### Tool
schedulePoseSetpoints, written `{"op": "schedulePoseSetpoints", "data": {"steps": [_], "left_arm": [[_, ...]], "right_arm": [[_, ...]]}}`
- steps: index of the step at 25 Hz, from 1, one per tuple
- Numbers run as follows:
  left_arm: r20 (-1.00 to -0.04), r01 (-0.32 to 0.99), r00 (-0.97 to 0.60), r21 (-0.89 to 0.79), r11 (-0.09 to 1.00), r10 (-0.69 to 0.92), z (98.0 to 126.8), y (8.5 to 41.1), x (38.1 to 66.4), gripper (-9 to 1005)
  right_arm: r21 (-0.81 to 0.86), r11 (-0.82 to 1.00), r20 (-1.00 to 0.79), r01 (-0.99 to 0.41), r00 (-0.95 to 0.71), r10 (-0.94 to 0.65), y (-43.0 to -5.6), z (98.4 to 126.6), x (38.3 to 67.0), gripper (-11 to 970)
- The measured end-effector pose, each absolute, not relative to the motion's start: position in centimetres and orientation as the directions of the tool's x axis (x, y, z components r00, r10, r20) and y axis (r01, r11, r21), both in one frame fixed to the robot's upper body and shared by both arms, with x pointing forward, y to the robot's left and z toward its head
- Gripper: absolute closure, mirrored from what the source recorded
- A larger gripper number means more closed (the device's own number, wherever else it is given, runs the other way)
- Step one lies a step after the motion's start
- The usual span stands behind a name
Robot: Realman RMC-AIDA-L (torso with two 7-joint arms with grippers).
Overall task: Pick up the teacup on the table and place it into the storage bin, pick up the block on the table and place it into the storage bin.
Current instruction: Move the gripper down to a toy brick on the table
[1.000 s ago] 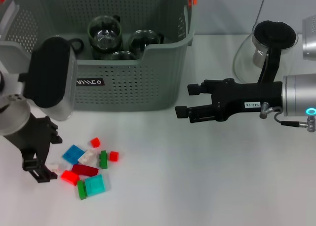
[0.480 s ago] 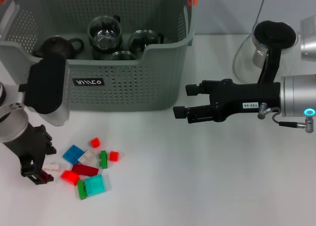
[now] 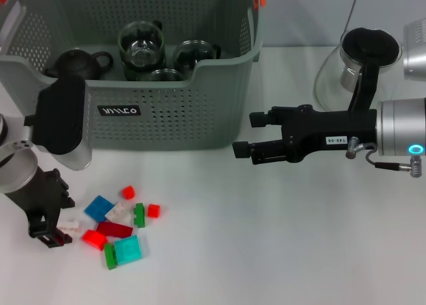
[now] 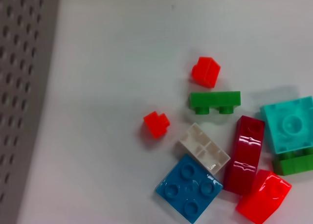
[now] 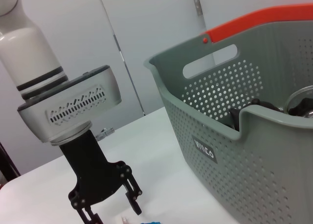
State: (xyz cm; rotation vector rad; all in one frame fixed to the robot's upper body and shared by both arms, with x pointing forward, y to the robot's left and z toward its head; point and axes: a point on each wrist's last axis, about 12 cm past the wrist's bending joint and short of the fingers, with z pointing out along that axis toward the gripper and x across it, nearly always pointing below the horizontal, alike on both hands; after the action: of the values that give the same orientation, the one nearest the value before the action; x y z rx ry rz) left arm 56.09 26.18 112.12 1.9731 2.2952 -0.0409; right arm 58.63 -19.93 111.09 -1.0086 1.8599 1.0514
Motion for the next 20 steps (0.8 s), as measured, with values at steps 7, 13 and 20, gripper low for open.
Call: {"op": "schedulePoseSetpoints", "data": {"steps": [7,13,20], "left_arm": [[-0.102,0.987,-0.151,0.045,0.156,0.983,111.62,26.23,56.05,353],[-0.100,0.987,-0.151,0.039,0.155,0.984,111.51,26.16,56.04,363],[-0.098,0.988,-0.147,0.042,0.152,0.984,111.43,26.09,56.08,556]], "right_arm": [[0.300,0.354,-0.878,-0.886,-0.402,-0.261,-20.02,111.01,58.60,44],[0.301,0.354,-0.878,-0.885,-0.402,-0.260,-20.03,111.01,58.60,44],[0.297,0.354,-0.880,-0.887,-0.398,-0.258,-20.01,111.15,58.68,44]]}}
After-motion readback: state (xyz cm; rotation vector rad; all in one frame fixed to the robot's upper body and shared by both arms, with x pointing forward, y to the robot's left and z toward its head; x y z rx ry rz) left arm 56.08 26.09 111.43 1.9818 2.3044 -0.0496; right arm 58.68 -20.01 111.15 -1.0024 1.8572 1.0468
